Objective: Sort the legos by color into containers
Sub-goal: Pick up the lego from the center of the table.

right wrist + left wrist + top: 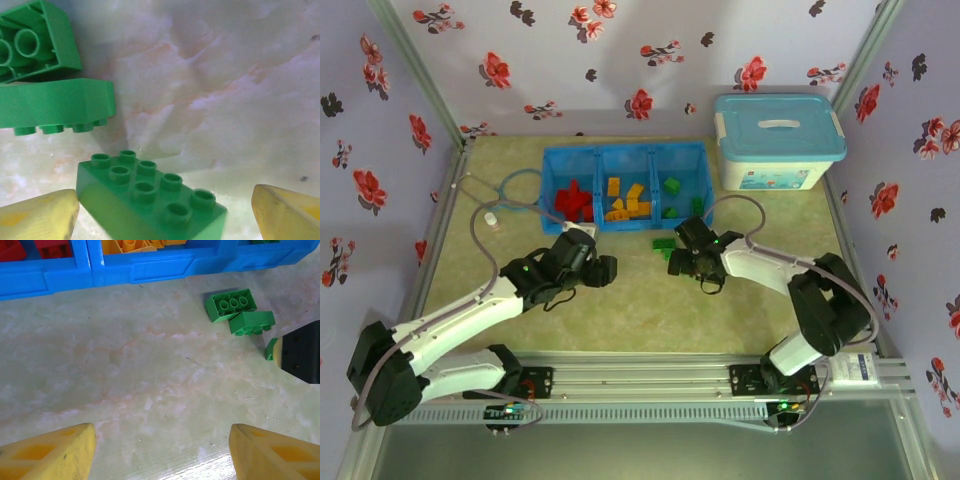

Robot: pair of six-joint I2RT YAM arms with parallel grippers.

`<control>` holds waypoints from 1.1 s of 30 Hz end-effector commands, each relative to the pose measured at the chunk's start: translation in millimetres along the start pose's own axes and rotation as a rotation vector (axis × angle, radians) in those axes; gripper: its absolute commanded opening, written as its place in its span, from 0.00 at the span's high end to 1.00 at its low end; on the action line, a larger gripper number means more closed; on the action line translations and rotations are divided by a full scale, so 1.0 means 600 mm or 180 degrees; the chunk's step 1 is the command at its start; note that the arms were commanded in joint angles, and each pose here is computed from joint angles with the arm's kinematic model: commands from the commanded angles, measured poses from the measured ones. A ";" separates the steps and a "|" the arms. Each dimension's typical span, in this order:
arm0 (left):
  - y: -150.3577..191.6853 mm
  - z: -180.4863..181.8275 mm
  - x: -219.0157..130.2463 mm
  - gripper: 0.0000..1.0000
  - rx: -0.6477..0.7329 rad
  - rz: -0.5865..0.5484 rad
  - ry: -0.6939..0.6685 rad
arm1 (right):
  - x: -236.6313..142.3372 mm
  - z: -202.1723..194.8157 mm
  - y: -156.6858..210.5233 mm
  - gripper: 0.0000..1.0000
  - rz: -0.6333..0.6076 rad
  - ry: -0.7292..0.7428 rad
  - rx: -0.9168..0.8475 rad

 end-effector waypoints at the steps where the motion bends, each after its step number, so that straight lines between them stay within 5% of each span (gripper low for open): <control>1: -0.001 0.002 -0.007 0.29 0.0002 -0.0076 0.0004 | 0.022 -0.005 0.004 0.13 0.0011 0.0148 0.0087; 11: 0.004 0.018 -0.014 0.29 -0.0002 -0.0100 -0.0076 | 0.029 0.000 -0.005 0.35 -0.0005 0.0230 0.0030; 21: 0.004 0.025 -0.016 0.30 -0.0004 -0.0107 -0.0102 | -0.007 0.023 -0.027 0.71 -0.0114 0.0274 -0.0172; 33: 0.016 0.028 -0.016 0.30 0.0048 -0.0029 -0.0137 | -0.096 0.084 -0.165 0.76 -0.0547 0.0215 -0.0464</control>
Point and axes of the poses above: each hand's point on the last joint's axis, 136 mm out from that joint toward the fingers, its own x axis out along the fingers, its own z axis along the line the jaws close on, y = z × x, the point moved 1 cm from there along -x, back along the fingers, and after that the axes turned 3 degrees about x, right-handed, at the moved point
